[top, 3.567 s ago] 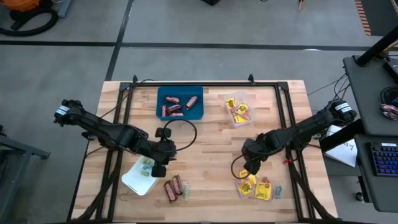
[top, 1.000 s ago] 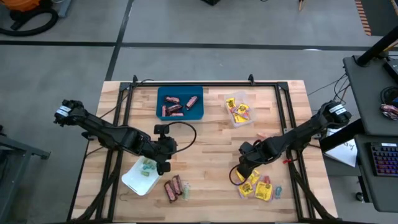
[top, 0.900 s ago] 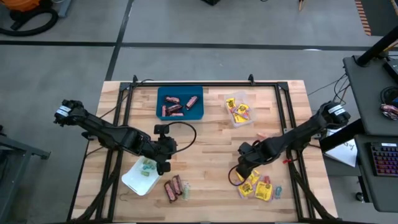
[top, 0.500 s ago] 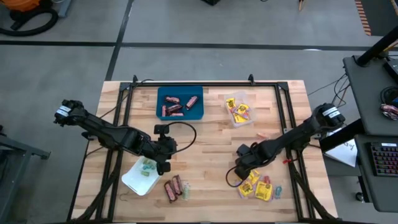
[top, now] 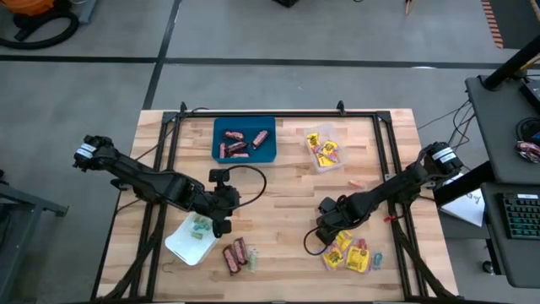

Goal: Sort candy
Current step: Put the yellow candy into the transparent bin

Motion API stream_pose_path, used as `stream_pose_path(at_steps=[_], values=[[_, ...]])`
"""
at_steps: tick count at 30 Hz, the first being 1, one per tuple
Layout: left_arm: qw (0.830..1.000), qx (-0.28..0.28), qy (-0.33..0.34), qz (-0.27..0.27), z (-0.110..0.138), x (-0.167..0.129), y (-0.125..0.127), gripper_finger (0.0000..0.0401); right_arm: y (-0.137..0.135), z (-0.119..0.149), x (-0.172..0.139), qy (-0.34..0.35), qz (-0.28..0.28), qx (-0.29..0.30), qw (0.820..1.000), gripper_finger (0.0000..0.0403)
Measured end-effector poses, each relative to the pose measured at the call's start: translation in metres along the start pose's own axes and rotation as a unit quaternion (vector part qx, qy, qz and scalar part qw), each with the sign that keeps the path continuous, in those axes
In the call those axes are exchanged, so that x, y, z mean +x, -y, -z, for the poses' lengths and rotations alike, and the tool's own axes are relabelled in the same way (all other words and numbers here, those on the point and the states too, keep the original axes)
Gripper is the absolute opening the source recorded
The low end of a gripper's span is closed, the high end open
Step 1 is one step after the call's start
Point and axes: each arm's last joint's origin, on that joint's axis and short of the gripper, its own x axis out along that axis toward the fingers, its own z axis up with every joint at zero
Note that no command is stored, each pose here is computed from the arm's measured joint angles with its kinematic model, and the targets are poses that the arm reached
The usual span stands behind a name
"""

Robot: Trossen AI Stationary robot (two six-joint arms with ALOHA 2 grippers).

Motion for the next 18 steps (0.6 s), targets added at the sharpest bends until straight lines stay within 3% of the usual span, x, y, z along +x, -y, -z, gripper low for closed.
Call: stream_pose_path(at_steps=[7, 18], values=[[1.000, 0.000, 0.000, 0.000, 0.000, 0.000, 0.000, 0.0096, 0.002, -0.004, -0.001, 0.029, 0.006, 0.002, 1.000, 0.0023], [1.000, 0.000, 0.000, 0.000, 0.000, 0.000, 0.000, 0.0096, 0.002, -0.007, -0.022, 0.081, -0.017, -0.048, 0.995, 0.0009]])
